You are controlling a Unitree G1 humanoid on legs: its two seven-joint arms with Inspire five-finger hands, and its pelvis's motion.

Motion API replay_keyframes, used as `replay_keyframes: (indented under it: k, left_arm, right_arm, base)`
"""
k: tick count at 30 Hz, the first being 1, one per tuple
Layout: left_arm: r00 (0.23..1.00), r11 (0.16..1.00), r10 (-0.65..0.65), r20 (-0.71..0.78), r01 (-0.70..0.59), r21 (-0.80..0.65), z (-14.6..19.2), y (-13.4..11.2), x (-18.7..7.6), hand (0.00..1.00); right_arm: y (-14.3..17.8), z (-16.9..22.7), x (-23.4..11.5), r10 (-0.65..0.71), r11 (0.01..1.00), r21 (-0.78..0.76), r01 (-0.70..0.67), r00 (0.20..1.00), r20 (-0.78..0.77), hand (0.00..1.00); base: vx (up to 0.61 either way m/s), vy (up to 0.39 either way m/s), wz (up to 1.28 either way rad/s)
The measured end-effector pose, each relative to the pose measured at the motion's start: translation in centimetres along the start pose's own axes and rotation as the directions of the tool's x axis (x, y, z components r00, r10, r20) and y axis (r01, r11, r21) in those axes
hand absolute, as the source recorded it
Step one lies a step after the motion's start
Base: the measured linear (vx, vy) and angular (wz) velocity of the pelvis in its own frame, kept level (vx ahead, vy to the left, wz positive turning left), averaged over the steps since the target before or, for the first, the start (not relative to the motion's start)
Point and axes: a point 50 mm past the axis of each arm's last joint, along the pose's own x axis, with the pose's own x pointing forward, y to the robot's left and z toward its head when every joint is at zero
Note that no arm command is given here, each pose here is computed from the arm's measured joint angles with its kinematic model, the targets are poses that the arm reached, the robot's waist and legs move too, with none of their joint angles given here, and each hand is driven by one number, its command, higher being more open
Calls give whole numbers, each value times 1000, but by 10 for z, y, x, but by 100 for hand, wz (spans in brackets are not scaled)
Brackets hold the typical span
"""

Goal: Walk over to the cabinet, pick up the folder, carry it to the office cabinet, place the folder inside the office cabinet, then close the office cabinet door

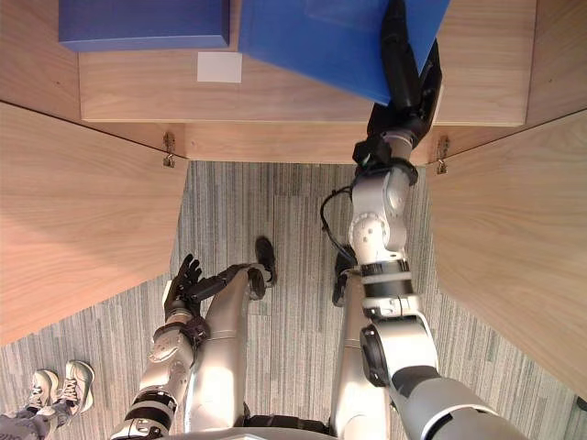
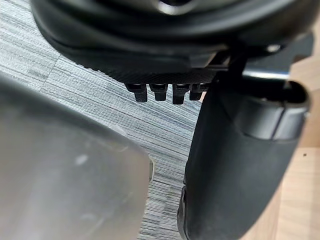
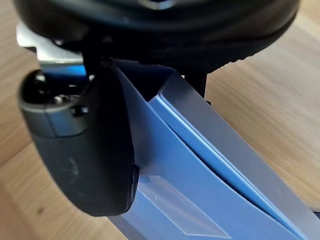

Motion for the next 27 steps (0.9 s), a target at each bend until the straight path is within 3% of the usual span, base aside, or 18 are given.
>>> replay_keyframes:
  k: [8, 17, 18, 23, 27]
  left_arm:
    - [998, 997, 62, -10, -62, -38, -2, -4, 0, 100]
    - [999, 998, 19, 31, -17, -67, 13, -32, 10, 100]
    - [999, 997, 14, 32, -12, -71, 14, -34, 10, 100]
    - [1000, 999, 4, 18, -3, -52, 11, -37, 11, 100]
    - [1000, 999, 8, 9, -7, -51, 9, -37, 11, 100]
  right_arm:
    - [8, -30, -8, -188, 960, 188, 206, 976, -108, 0]
    - [-18, -7, -13, -391, 895, 235, 379, 920, 2, 0]
    - [-27, -2, -15, -433, 874, 252, 414, 901, 23, 100]
    - [-69, 5, -38, -541, 828, 228, 512, 837, 86, 100]
    - [-75, -8, -52, -485, 869, 148, 473, 873, 59, 100]
  base:
    - [-3, -21, 5]
    - [-18, -28, 15]
    - [13, -30, 3]
    - [34, -27, -4]
    - [20, -46, -12]
